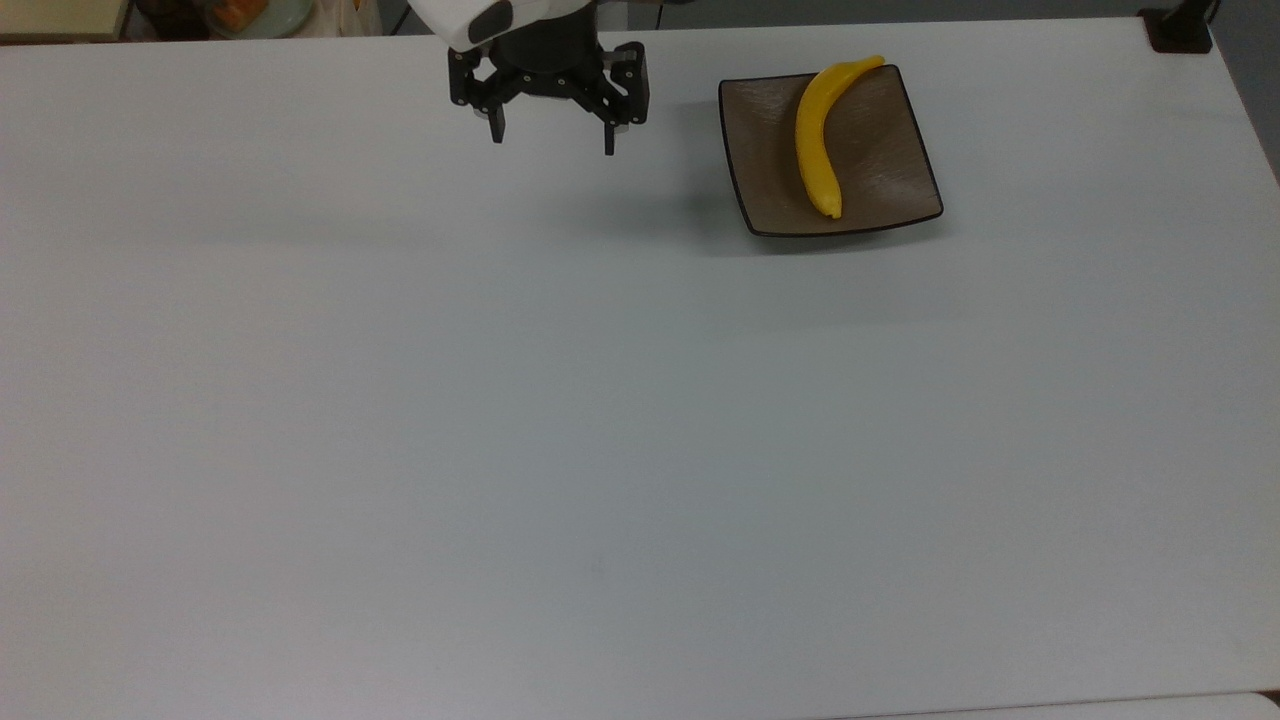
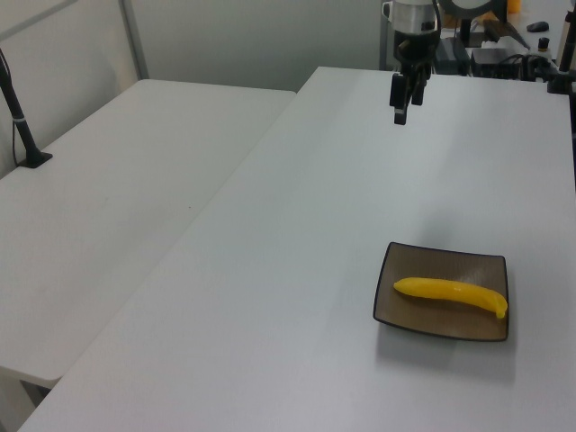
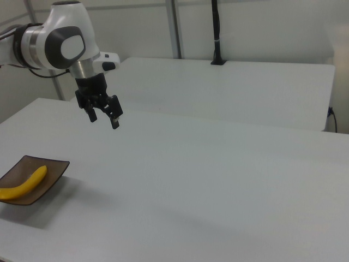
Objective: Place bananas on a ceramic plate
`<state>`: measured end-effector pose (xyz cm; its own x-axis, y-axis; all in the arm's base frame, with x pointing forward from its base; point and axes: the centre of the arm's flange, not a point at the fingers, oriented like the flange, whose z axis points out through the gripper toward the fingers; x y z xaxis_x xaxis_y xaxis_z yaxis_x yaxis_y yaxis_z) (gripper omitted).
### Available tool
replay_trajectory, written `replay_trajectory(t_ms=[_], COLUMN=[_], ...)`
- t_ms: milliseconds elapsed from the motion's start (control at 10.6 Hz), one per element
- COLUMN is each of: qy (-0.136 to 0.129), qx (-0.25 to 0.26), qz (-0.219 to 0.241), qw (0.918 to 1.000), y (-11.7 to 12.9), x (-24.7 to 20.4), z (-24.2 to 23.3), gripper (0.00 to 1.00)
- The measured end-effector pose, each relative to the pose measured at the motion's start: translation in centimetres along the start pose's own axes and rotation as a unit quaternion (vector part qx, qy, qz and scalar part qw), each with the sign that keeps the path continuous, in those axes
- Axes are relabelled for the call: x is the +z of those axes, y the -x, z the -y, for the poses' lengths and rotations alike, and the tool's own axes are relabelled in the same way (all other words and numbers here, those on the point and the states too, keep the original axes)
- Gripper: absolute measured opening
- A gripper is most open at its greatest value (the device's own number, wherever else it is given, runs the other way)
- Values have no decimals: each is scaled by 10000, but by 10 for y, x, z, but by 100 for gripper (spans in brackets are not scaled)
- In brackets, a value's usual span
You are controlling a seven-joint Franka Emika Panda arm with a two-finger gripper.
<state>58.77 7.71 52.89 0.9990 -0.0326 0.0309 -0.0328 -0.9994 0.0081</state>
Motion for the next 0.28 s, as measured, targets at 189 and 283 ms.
replay_trajectory(t_ms=[189, 283], qy=[-15, -16], qx=[46, 63], qz=[-9, -6], qw=[10000, 10000], y=[3, 5], x=[-3, -3], z=[-7, -9], gripper=[100, 100])
